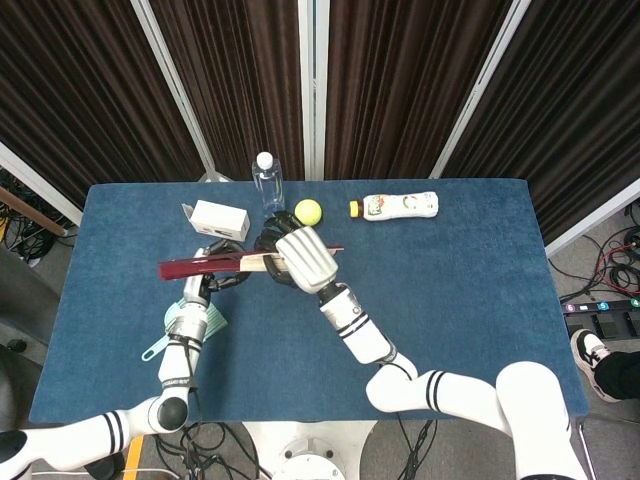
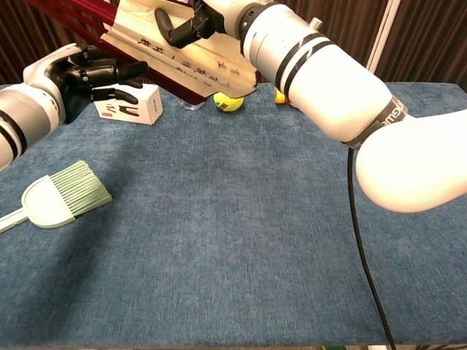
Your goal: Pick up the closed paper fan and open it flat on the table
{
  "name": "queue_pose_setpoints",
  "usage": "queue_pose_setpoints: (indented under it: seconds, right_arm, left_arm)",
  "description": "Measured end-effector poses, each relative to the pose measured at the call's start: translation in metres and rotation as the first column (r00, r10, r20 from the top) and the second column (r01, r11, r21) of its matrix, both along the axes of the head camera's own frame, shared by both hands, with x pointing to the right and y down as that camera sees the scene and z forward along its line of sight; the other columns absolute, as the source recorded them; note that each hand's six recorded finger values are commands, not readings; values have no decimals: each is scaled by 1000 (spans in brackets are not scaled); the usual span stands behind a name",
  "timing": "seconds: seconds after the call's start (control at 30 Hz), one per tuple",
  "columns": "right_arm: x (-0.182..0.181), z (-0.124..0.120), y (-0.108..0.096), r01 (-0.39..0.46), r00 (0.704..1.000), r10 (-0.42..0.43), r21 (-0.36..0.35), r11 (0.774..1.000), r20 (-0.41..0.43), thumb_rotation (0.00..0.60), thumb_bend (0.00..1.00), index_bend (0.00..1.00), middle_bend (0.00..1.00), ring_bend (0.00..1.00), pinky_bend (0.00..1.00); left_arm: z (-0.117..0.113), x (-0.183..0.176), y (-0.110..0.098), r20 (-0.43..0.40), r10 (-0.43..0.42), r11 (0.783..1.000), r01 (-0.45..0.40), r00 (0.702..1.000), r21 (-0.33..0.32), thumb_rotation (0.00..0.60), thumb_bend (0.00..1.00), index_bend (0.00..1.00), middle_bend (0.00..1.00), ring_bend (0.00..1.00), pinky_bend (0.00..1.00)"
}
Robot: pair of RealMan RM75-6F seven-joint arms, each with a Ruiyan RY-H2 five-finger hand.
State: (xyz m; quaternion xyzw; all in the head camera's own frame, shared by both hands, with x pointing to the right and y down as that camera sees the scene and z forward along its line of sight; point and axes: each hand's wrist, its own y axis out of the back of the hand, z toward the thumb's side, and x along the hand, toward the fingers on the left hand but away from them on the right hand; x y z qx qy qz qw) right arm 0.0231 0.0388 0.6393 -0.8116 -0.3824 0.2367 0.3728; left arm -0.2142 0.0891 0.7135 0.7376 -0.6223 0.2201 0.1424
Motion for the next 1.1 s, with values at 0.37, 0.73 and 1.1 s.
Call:
queue_pose_setpoints:
  seconds: [0.37, 0.73, 1.1]
  right_arm:
    - [7, -1, -5, -19, 1000, 19, -41, 999, -2, 600, 708, 630, 480, 250, 175]
    - [14, 2, -10, -42, 999, 41, -40, 998, -21, 600, 713, 627, 480, 250, 175]
    - [44, -11, -12, -23, 998, 26, 57, 998, -55, 600, 719, 626, 483, 250, 175]
  left_arm:
    - [-1, 2, 2, -25, 15, 999, -14, 1000, 32, 600, 357, 449, 437, 315, 363]
    - [-3, -2, 2, -5, -5, 995, 5, 1000, 95, 600, 357, 702, 700, 548, 428]
    - [-4, -26, 6, 221, 60, 983, -95, 973, 155, 600, 357, 701, 700, 550, 434]
